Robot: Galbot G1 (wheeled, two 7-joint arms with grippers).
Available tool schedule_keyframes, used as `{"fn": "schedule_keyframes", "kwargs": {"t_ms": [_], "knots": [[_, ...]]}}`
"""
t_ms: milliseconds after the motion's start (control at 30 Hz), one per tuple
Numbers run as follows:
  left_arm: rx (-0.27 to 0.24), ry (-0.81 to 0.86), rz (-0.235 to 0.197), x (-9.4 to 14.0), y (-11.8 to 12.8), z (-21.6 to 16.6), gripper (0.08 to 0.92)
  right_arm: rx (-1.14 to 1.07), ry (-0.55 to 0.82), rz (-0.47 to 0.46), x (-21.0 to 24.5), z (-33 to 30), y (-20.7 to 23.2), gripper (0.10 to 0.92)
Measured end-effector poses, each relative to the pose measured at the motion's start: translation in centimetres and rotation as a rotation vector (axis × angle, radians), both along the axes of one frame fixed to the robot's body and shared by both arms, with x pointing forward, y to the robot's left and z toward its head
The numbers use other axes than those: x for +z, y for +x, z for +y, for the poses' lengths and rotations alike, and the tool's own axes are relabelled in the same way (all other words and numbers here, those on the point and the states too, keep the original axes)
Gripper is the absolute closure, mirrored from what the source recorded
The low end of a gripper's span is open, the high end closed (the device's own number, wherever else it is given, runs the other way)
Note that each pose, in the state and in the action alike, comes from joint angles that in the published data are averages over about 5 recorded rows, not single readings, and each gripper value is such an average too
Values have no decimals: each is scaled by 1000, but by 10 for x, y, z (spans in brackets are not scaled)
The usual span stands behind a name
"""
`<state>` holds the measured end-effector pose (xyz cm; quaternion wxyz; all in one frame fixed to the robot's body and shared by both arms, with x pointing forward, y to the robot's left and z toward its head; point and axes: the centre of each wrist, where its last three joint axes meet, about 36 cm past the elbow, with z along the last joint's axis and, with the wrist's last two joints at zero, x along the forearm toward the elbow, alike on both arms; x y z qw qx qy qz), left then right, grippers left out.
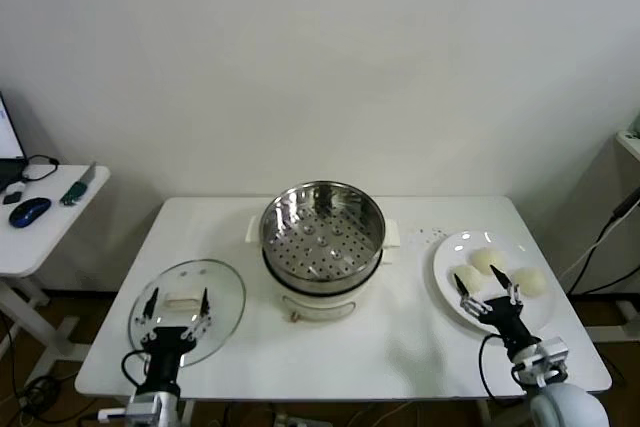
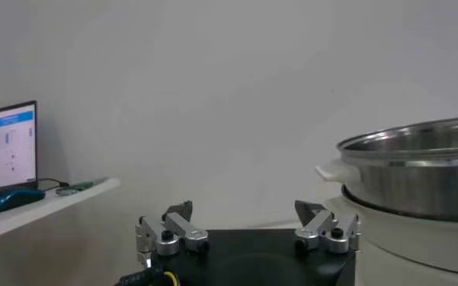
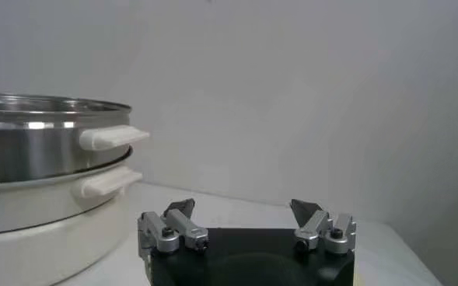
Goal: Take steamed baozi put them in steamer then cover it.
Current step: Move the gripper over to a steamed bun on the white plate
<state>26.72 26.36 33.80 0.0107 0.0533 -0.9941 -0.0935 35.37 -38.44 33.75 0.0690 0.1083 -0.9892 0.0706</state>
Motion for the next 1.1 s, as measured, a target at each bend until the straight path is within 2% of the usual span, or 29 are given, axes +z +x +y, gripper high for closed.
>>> {"fn": "schedule_keyframes", "kwargs": {"t_ms": [200, 500, 800, 1100], "knots": [[-15, 15, 2, -2, -1, 0, 177, 117, -135, 50, 23, -22, 24, 200], [-30, 26, 17, -9, 1, -4, 177, 405, -504, 162, 85, -89, 90, 200], [-36, 35, 25, -13, 6, -3, 177, 682, -818, 363, 143, -129, 166, 200], [-32, 43, 40, -15, 8, 0, 177, 838, -987, 586, 172, -133, 237, 200]]}}
